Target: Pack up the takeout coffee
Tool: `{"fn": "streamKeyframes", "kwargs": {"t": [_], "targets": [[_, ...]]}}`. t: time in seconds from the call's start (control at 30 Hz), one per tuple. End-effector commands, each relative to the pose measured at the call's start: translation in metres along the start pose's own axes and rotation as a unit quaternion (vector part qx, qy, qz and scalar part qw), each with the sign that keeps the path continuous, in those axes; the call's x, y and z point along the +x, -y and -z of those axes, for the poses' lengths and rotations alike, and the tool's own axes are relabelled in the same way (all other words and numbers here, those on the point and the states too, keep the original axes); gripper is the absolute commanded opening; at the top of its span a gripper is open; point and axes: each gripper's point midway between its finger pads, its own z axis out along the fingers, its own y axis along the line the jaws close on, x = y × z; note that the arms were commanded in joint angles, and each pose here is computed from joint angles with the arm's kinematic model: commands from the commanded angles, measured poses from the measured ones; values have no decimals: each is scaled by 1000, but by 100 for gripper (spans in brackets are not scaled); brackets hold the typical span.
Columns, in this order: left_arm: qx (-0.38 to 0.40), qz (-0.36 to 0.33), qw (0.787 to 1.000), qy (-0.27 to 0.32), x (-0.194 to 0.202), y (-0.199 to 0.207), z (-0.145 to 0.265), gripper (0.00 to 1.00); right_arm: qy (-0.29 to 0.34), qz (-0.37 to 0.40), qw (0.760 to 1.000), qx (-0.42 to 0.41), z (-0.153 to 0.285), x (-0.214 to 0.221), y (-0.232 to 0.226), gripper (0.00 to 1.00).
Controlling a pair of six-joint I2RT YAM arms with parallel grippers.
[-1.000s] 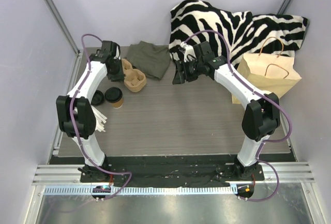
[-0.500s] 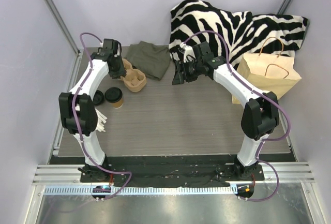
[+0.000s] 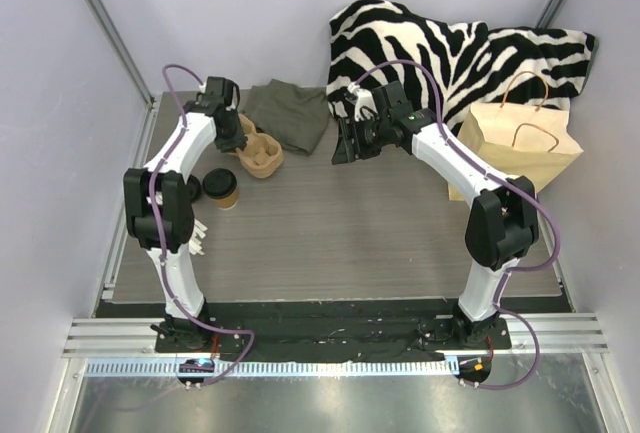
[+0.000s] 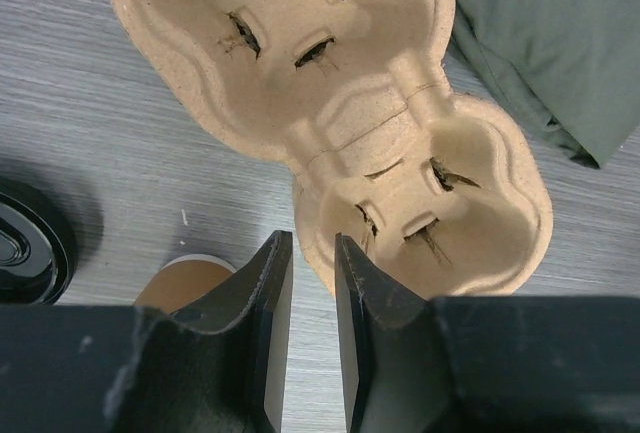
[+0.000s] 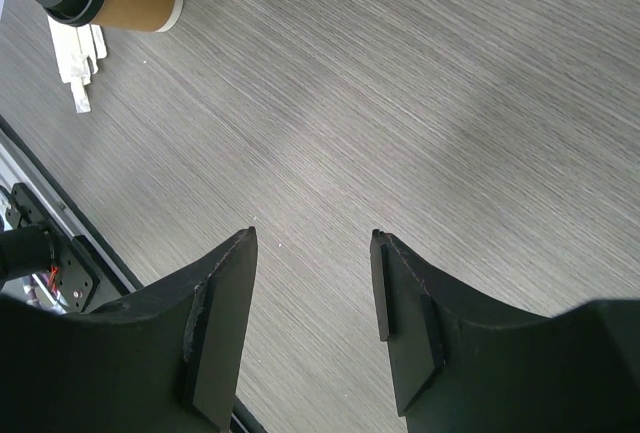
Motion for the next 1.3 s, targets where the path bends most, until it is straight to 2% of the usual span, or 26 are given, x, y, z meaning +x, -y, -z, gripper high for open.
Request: {"fn": "streamKeyframes", "kwargs": {"t": [0.0, 0.53, 0.73, 0.83, 0.93, 1.27], "targets": [[5, 3, 999, 34, -21, 5, 2, 27, 15, 8, 1000, -12, -2, -10, -6, 57], [-4, -3, 1000, 27, -19, 3, -13, 24, 14, 6, 1000, -14, -5, -10, -5, 57], [1, -2, 1000, 28, -21, 4, -12, 16, 12, 5, 1000, -12, -7, -9, -4, 57], [2, -5, 1000, 27, -22, 6, -13, 10, 12, 4, 1000, -13, -7, -9, -4, 57], [4, -6, 1000, 24, -22, 6, -13, 0, 12, 3, 1000, -12, -7, -9, -4, 57], [21, -10, 998, 56, -38, 11, 15, 0, 11, 3, 1000, -16, -7, -9, -5, 57]]}}
